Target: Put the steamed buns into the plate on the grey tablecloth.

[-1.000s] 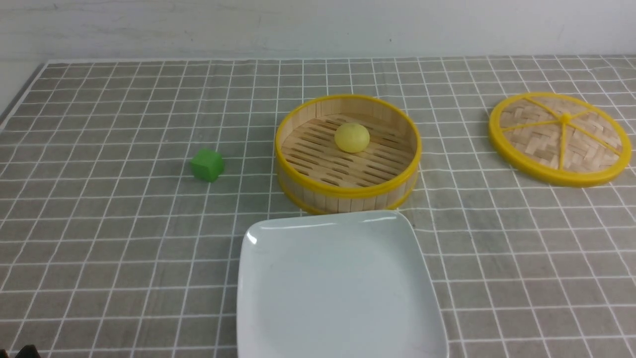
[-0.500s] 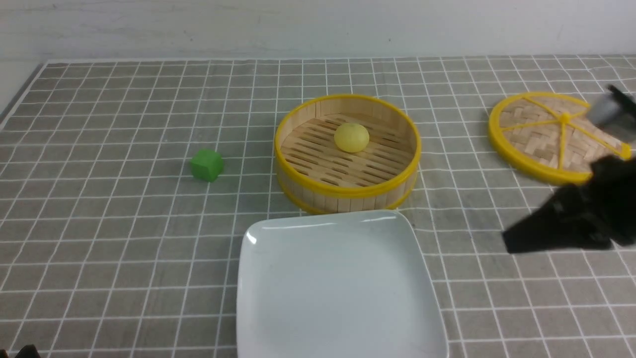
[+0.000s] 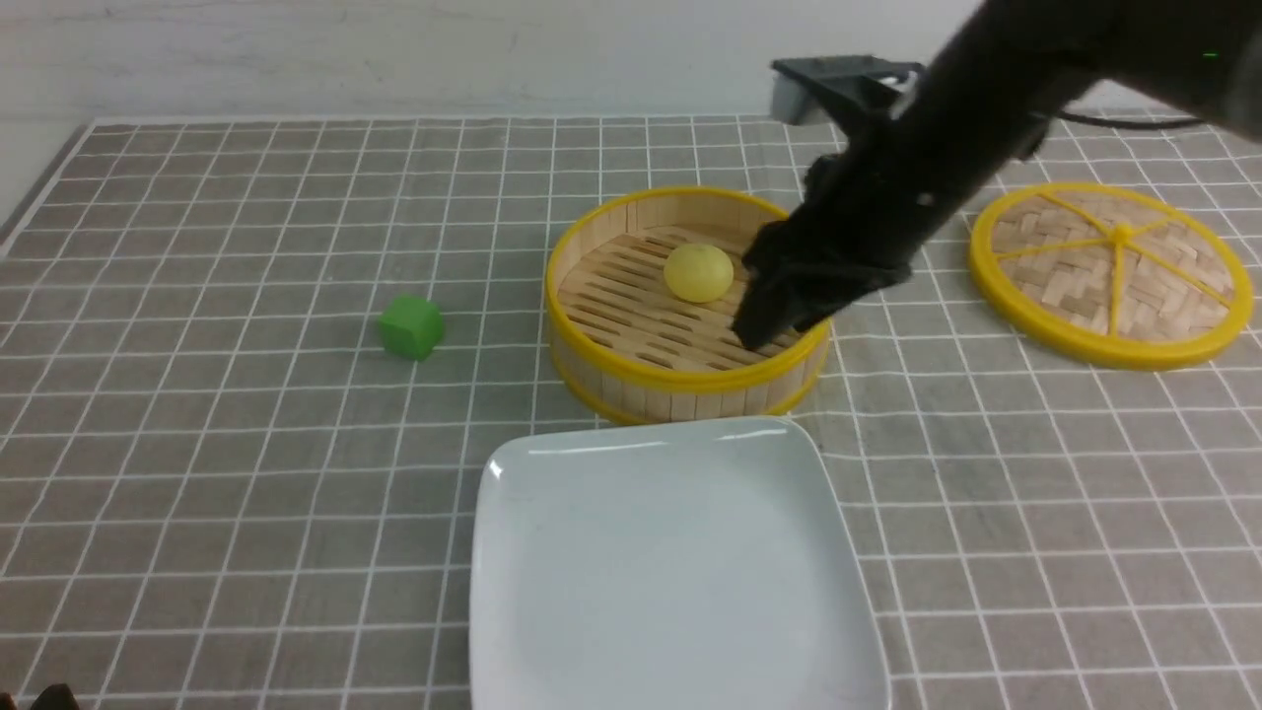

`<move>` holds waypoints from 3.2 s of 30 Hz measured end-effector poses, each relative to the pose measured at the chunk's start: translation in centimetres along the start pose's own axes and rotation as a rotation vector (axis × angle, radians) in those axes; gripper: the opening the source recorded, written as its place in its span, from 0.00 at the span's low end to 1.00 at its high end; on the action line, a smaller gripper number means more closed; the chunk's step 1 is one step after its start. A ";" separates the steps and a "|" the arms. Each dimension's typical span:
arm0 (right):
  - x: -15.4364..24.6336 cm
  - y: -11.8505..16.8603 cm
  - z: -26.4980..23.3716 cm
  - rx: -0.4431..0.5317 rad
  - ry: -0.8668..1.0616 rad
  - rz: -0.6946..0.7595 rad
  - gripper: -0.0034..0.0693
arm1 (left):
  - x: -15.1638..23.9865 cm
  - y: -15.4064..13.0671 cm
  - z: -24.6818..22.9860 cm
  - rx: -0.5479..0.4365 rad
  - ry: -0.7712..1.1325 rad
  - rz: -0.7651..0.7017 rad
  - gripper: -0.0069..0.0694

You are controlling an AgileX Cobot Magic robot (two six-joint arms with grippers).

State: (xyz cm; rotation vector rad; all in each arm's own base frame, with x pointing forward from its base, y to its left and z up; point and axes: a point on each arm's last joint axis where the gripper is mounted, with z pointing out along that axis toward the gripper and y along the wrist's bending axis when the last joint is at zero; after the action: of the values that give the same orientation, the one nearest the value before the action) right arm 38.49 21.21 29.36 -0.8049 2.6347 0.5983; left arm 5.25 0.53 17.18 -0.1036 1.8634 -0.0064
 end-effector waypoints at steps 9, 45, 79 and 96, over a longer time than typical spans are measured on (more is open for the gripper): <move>-6.3 -4.3 5.0 0.221 -0.078 0.014 0.82 | 0.0 0.0 0.0 0.000 0.000 0.000 0.40; -5.0 2.9 -6.1 0.075 -0.214 0.035 0.07 | 0.0 0.0 0.0 0.000 0.000 0.000 0.40; 6.4 9.0 1.8 0.108 0.244 -0.077 0.44 | 0.0 0.0 0.0 0.000 0.000 0.001 0.40; 22.4 8.7 -12.5 0.189 -0.167 -0.002 0.03 | 0.0 0.0 0.0 0.000 0.000 0.001 0.40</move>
State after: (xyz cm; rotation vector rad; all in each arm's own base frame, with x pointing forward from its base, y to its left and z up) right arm 13.45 11.63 33.45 -0.6703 2.4920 0.3895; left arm 5.25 0.54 17.18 -0.1028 1.8633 -0.0053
